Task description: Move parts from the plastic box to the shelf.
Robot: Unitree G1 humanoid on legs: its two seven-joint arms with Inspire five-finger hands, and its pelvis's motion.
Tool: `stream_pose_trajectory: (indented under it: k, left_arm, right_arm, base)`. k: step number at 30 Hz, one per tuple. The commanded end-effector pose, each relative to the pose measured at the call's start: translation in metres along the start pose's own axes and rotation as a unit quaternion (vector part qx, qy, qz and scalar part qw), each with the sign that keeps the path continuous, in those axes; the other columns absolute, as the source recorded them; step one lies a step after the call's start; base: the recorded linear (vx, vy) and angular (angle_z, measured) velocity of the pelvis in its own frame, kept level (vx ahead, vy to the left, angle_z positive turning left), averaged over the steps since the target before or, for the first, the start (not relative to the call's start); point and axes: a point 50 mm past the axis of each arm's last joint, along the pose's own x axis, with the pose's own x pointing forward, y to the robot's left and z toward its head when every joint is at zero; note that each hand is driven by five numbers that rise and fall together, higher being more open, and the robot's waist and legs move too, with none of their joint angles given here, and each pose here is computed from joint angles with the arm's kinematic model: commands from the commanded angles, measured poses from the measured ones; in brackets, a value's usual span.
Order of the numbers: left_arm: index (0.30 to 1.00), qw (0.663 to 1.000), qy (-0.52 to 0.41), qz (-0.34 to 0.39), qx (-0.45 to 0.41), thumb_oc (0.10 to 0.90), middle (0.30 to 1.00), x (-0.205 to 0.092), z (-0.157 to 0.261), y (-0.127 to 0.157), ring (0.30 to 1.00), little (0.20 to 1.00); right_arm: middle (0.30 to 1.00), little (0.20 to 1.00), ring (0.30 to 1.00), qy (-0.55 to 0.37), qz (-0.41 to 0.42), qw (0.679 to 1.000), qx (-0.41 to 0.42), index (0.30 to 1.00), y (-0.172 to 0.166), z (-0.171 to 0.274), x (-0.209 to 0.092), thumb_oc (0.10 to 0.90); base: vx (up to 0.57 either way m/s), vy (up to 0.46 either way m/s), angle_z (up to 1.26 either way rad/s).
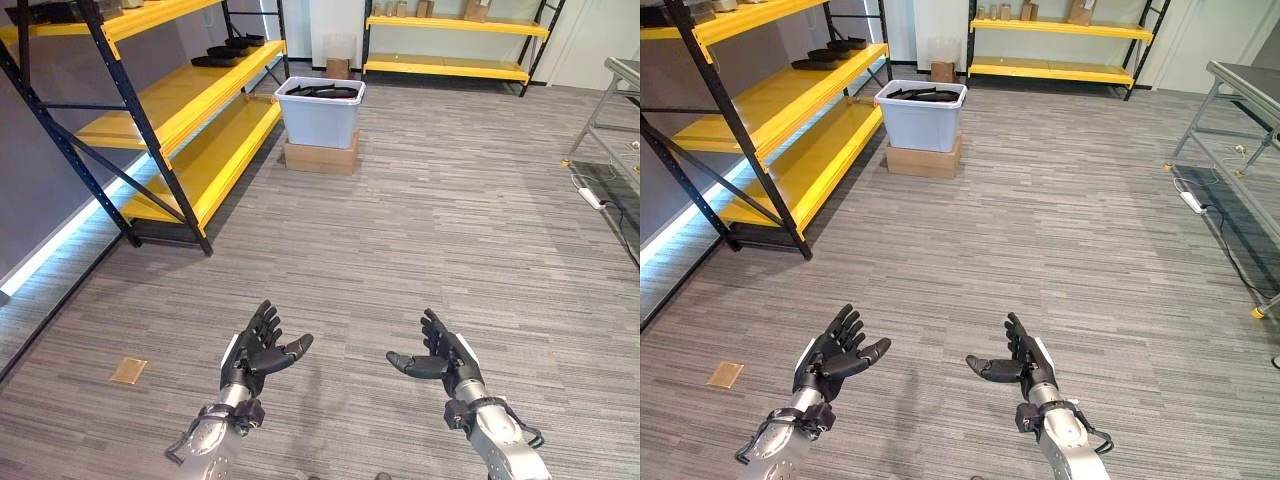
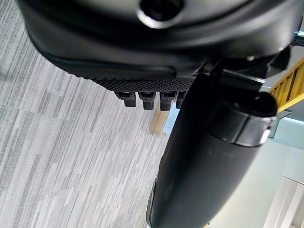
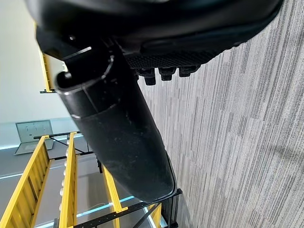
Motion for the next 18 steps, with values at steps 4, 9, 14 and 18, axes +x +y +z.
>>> stream_pose_trajectory:
  k: [4, 9, 14, 18]
  left_arm:
    - [1.0, 0.993, -0.113, -0.034, 0.017, 0.9, 1.0, 0.0178, 0.0469, -0.0112, 1.0, 1.0]
    - [1.0, 0.993, -0.113, -0.027, 0.005, 0.9, 1.0, 0.0173, 0.0466, -0.0103, 1.0, 1.0]
    - [1.0, 0.993, -0.112, -0.033, -0.009, 0.9, 1.0, 0.0172, 0.0449, -0.0111, 1.0, 1.0]
    - [1.0, 0.994, -0.102, -0.03, -0.009, 0.9, 1.0, 0.0166, 0.043, -0.0101, 1.0, 1.0]
  right_arm:
    - [1.0, 1.0, 1.0, -0.14, 0.023, 0.99, -0.001, 1.0, 0.0062, 0.0598, 0.0153, 0.9]
    - [1.0, 1.0, 1.0, -0.144, 0.022, 0.989, 0.0, 1.0, 0.006, 0.0617, 0.0153, 0.9]
    - [1.0, 1.0, 1.0, -0.146, 0.022, 0.989, -0.011, 1.0, 0.0048, 0.0619, 0.0148, 0.9]
    - [1.0, 1.0, 1.0, -0.148, 0.02, 0.988, -0.029, 1.0, 0.0037, 0.0621, 0.0145, 0.9]
  base:
    - [0.0, 0.0, 0.0]
    - [0.0, 0.0, 0.0]
    - [0.0, 0.0, 0.0]
    - [0.0, 0.0, 0.0]
